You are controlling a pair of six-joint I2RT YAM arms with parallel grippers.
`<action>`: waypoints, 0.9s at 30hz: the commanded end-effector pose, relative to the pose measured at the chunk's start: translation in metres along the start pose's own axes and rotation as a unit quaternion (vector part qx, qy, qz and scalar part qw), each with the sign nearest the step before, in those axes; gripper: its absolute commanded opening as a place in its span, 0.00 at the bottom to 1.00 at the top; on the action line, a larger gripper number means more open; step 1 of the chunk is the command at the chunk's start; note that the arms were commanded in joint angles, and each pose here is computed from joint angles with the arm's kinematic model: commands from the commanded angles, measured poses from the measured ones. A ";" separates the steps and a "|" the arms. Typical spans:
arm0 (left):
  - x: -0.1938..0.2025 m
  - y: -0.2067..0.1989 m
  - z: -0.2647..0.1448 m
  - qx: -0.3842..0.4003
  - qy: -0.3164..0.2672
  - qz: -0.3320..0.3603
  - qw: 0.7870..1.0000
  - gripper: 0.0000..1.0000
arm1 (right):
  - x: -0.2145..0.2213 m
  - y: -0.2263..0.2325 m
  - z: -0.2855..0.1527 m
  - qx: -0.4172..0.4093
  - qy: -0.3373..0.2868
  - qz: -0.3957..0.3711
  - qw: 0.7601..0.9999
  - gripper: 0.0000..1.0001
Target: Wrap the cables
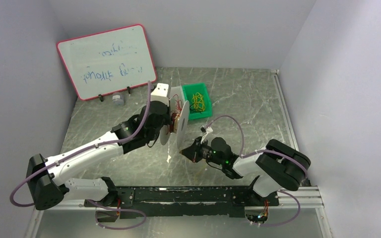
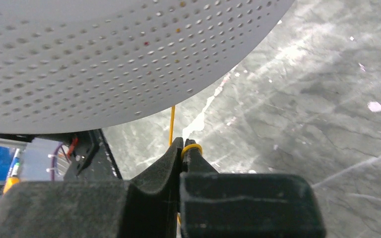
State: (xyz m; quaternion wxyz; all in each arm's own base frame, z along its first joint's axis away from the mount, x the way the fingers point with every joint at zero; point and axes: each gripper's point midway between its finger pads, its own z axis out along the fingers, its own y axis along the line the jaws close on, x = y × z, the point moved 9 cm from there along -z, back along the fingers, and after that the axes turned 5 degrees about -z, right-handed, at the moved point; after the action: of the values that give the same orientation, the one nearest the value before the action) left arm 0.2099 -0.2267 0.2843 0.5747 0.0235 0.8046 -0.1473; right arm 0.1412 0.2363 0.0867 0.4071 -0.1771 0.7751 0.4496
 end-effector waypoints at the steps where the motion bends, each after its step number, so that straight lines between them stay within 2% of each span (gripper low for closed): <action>1: -0.045 0.010 -0.008 -0.048 -0.104 -0.095 0.989 0.07 | 0.003 0.014 -0.003 -0.014 0.009 0.006 1.000 0.00; 7: -0.049 0.022 -0.014 -0.069 -0.114 -0.111 0.985 0.07 | 0.000 0.032 -0.001 -0.031 0.013 0.019 0.999 0.00; 13: -0.063 0.031 -0.028 -0.064 -0.138 -0.134 0.979 0.07 | 0.011 0.038 -0.007 -0.013 0.010 0.041 0.999 0.06; 18: -0.070 0.038 -0.040 -0.060 -0.150 -0.146 0.976 0.07 | 0.017 0.037 -0.015 -0.009 0.002 0.060 0.998 0.07; 24: -0.075 0.041 -0.044 -0.066 -0.158 -0.151 0.974 0.07 | 0.019 0.046 -0.016 -0.031 0.002 0.051 0.998 0.00; 27: -0.076 0.042 -0.043 -0.070 -0.161 -0.149 0.973 0.07 | 0.017 0.053 -0.017 -0.051 0.000 0.042 0.998 0.00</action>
State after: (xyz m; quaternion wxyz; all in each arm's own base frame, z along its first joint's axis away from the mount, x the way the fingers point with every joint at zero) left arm 0.1987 -0.1712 0.3290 0.6315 -0.0993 0.7541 -0.1506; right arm 0.0971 0.2507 0.1043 0.3828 -0.1468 0.7664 0.4945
